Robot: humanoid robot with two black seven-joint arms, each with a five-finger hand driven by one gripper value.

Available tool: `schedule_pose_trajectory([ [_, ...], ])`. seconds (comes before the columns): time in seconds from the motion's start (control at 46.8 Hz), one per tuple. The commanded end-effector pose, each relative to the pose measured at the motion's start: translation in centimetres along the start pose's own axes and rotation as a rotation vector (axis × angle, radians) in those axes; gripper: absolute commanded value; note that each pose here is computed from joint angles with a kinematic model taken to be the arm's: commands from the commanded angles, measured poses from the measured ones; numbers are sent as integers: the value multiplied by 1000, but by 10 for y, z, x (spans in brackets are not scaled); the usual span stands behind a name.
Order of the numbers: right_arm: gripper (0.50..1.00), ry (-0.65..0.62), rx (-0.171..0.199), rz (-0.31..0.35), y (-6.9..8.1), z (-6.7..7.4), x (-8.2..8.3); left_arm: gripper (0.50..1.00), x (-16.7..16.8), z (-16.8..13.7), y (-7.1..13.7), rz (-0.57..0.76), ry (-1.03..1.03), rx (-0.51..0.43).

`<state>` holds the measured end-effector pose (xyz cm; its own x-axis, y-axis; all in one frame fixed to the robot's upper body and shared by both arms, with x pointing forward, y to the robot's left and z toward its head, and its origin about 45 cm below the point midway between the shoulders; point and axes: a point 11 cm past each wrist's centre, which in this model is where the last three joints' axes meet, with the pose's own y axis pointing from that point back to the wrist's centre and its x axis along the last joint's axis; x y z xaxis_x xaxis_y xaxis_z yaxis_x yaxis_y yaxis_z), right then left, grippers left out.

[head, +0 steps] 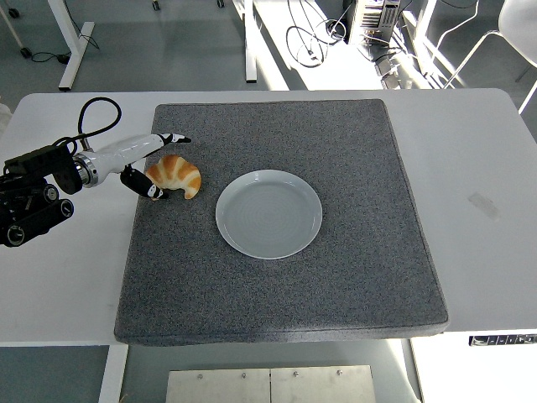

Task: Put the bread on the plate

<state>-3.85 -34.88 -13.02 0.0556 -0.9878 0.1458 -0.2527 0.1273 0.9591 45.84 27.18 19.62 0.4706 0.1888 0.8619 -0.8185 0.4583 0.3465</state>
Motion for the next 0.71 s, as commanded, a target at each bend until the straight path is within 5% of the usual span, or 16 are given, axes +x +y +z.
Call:
schedule_pose_trajectory([
  [0.0, 1000, 0, 0, 0, 0, 0, 0, 796, 0, -1, 0, 5, -4, 4],
  [0.214, 1000, 0, 0, 0, 0, 0, 0, 692, 2, 0, -1, 31, -15, 1],
  [0.321, 1000, 1, 2, 0, 0, -1, 0, 500, 7, 4, -4, 50, -25, -6],
  [0.577, 1000, 0, 2, -1, 0, -1, 0, 500, 38, 21, -8, 115, -54, -63],
  [0.684, 1000, 0, 0, -1, 0, 0, 0, 500, 78, 36, -10, 185, -90, -93],
])
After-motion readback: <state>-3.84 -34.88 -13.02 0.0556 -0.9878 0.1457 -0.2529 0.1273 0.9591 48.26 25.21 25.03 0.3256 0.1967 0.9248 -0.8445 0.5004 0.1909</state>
